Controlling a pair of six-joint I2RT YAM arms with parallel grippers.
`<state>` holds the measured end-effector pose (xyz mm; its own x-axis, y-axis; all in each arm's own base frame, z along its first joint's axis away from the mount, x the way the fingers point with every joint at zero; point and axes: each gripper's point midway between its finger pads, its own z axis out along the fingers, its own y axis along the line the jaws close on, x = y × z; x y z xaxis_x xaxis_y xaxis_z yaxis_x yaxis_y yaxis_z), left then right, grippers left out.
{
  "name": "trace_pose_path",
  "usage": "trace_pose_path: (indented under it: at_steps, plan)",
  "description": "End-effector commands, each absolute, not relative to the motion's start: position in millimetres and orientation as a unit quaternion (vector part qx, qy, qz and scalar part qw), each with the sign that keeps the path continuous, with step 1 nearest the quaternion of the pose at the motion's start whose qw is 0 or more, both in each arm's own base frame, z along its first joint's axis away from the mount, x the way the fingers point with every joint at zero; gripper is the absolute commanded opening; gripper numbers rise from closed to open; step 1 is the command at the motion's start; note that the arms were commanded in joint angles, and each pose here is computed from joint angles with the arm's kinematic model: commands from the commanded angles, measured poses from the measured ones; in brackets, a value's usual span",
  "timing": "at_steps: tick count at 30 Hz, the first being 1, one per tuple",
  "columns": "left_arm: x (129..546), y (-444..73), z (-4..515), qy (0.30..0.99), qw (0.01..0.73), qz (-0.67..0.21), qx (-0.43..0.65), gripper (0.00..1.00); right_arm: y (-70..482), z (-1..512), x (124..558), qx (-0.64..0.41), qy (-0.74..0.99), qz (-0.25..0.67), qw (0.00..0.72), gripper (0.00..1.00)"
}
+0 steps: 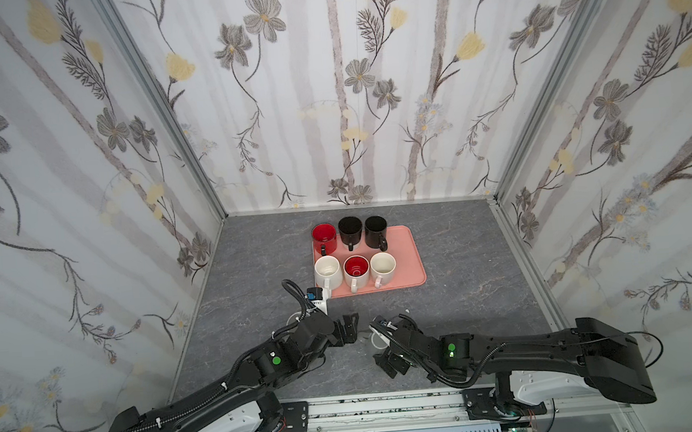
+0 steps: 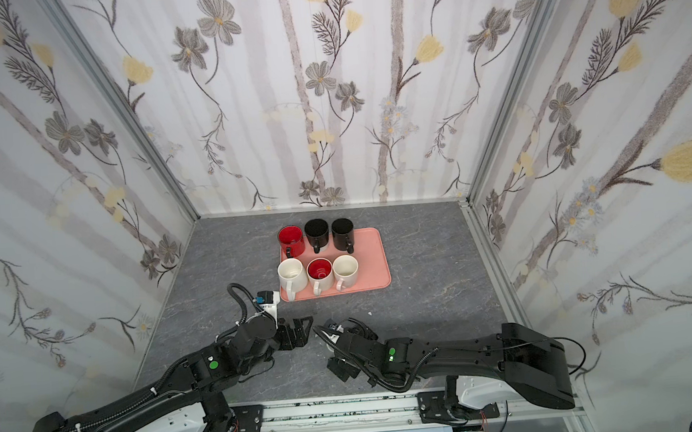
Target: Turn the mug right side up
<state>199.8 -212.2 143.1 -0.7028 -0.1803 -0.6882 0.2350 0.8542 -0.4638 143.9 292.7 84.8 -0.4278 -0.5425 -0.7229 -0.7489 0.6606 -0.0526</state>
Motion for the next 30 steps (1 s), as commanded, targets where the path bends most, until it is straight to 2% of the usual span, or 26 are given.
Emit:
trace_pose_path:
  at_steps: [1, 4, 11, 18, 21, 30]
  plan:
    - [202.9, -229.9, 155.7, 0.873, 0.388, -0.295, 0.03, 1.0, 280.0, 98.1, 156.6, -0.311, 0.845, 0.149, 0.409, 1.0]
    - [203.1, -242.0, 151.3, 0.876, 0.378, -0.298, 0.04, 0.98, 258.1, 97.0, 161.0, -0.277, 0.854, 0.134, 0.42, 1.0]
    - [216.8, -263.8, 124.5, 0.9, 0.357, -0.243, 0.057, 0.71, 231.5, 107.1, 165.7, -0.213, 0.857, 0.153, 0.443, 1.0]
    - [232.2, -265.2, 77.2, 0.932, 0.329, -0.134, 0.076, 0.64, 228.2, 145.3, 166.9, -0.192, 0.829, 0.202, 0.484, 1.0]
    - [225.3, -268.9, 68.3, 0.937, 0.312, -0.136, 0.085, 0.61, 225.4, 153.2, 168.6, -0.188, 0.825, 0.202, 0.494, 1.0]
    - [188.4, -266.7, 51.2, 0.945, 0.276, -0.14, 0.105, 0.6, 217.7, 164.2, 180.2, -0.169, 0.817, 0.188, 0.519, 1.0]
